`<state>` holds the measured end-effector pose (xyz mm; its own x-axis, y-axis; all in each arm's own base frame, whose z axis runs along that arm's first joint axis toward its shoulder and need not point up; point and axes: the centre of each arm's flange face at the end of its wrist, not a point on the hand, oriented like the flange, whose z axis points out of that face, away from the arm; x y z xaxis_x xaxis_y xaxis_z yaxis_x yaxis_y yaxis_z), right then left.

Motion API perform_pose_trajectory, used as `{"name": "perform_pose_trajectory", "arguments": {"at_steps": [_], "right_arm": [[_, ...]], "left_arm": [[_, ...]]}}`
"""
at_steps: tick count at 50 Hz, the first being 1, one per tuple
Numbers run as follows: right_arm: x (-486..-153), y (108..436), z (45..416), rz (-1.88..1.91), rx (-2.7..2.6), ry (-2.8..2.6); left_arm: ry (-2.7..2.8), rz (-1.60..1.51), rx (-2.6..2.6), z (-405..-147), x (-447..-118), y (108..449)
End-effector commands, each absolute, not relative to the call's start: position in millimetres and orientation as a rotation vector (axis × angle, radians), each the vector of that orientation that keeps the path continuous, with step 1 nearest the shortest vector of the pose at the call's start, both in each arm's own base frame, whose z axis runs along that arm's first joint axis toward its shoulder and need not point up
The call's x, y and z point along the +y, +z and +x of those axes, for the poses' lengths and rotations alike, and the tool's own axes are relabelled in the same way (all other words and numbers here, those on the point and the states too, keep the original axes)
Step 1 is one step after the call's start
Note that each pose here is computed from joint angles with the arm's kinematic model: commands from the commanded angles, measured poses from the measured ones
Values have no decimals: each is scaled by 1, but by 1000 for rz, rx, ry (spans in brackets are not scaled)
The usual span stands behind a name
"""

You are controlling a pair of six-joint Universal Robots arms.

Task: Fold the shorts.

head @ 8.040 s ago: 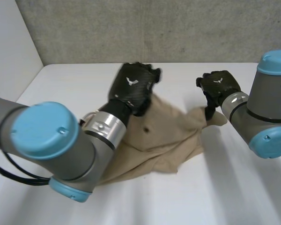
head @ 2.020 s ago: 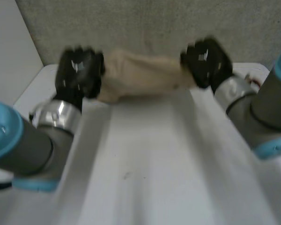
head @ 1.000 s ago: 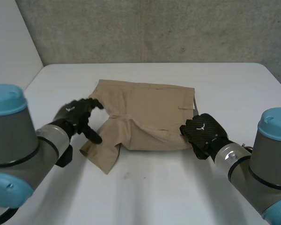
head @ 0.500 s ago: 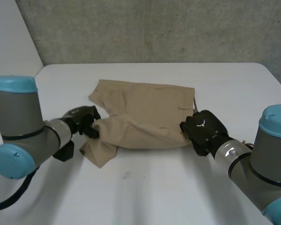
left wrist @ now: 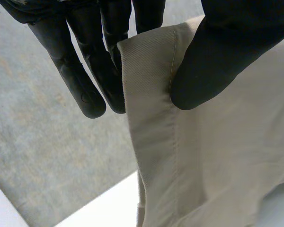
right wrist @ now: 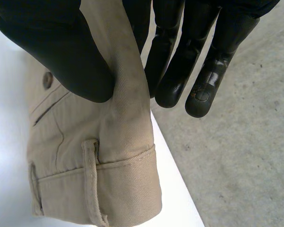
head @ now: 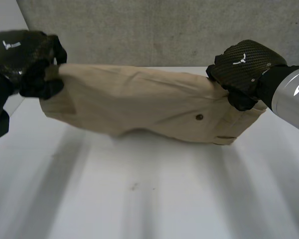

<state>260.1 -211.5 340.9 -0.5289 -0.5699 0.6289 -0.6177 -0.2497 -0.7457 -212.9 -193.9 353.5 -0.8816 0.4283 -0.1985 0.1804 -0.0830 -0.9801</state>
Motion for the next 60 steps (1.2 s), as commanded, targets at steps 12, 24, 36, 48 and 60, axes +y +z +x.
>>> {"name": "perform_pose_trajectory", "arguments": {"at_steps": [12, 24, 36, 48, 60], "right_arm": [[-251, 255, 275, 1666, -2103, 1608], [-333, 305, 310, 1392, -1705, 2070], [-329, 433, 307, 878, -992, 2598], [-321, 338, 303, 1117, -1382, 2415], [-310, 196, 295, 1406, -1928, 1934]], "left_arm": [[1789, -770, -2285, -234, -263, 250], [2375, -679, -1898, -273, -359, 313], [2866, -341, -979, -286, -332, 435], [2537, -464, -1562, -273, -338, 322], [2196, -633, -1992, -265, -305, 201]]}}
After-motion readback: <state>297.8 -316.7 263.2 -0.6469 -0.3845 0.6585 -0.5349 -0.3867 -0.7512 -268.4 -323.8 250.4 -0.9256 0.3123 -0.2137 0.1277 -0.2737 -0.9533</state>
